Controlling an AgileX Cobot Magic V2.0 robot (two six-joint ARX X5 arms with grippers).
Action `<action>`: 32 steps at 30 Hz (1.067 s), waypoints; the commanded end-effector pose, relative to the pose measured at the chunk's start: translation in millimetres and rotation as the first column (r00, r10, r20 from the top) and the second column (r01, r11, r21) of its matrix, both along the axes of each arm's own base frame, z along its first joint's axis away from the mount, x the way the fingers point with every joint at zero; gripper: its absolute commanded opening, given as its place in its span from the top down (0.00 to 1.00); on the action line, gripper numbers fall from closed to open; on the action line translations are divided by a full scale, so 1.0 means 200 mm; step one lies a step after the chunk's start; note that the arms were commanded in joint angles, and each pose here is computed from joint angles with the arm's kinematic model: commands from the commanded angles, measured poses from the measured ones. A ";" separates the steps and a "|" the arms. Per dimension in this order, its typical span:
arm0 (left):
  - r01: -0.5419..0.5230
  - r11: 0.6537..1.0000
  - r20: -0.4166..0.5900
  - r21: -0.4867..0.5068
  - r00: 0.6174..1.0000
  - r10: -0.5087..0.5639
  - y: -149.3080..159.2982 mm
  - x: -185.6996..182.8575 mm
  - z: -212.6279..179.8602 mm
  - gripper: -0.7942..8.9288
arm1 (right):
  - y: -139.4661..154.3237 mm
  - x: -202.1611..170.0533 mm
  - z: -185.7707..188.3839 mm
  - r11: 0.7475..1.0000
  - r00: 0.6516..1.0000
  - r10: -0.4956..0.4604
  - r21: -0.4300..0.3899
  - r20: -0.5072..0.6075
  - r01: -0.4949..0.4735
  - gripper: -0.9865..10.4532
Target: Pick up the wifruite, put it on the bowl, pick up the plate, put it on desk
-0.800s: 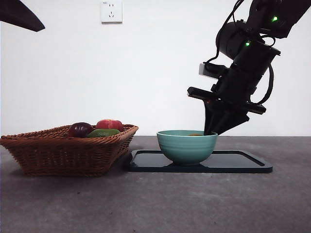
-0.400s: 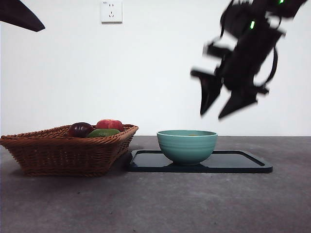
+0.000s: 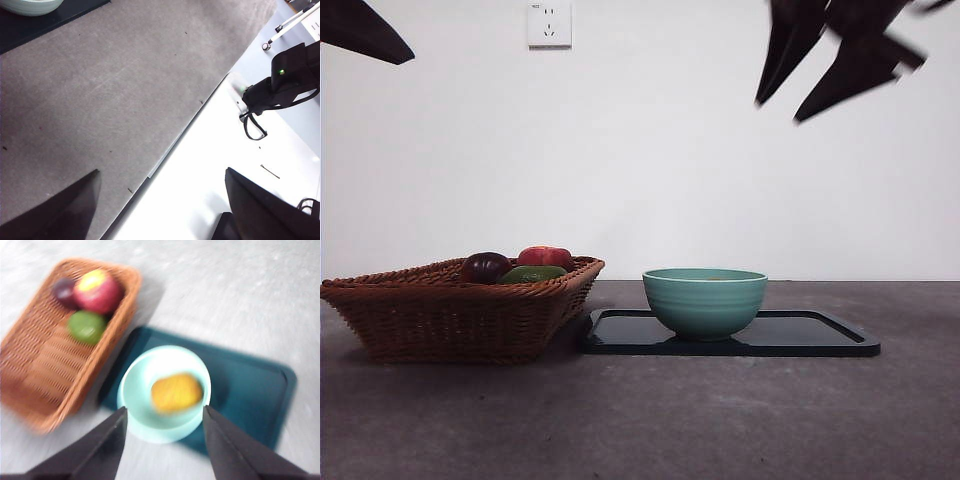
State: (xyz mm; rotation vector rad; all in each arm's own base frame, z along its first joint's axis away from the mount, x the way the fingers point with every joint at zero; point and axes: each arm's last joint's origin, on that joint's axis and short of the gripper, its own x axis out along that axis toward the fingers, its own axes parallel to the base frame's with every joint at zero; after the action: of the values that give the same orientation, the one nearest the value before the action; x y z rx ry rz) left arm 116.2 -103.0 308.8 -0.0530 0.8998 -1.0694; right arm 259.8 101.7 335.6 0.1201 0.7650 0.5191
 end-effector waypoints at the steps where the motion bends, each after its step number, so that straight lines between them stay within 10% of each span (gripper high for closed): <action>1: 0.033 0.999 0.036 -0.004 0.999 -0.033 -0.01 0.00 0.01 0.51 | -0.03 -0.10 0.07 0.999 0.999 0.039 -0.032 0.010 -0.039 0.70; 18: 0.035 0.999 0.061 -0.019 0.998 -0.034 -0.01 0.01 0.02 0.51 | -0.16 -0.70 0.07 0.983 0.984 0.178 -0.036 -0.009 -0.178 0.71; 32: 0.035 0.999 0.061 -0.019 0.998 -0.034 -0.01 0.01 0.02 0.51 | -0.19 -0.84 -0.18 0.959 0.954 0.282 0.043 -0.098 -0.279 0.71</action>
State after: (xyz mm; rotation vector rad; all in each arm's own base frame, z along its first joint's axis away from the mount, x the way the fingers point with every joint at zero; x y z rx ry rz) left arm 117.6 -104.0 310.5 -0.0394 0.8627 -1.0829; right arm 92.4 63.5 295.1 0.0557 0.9032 0.7908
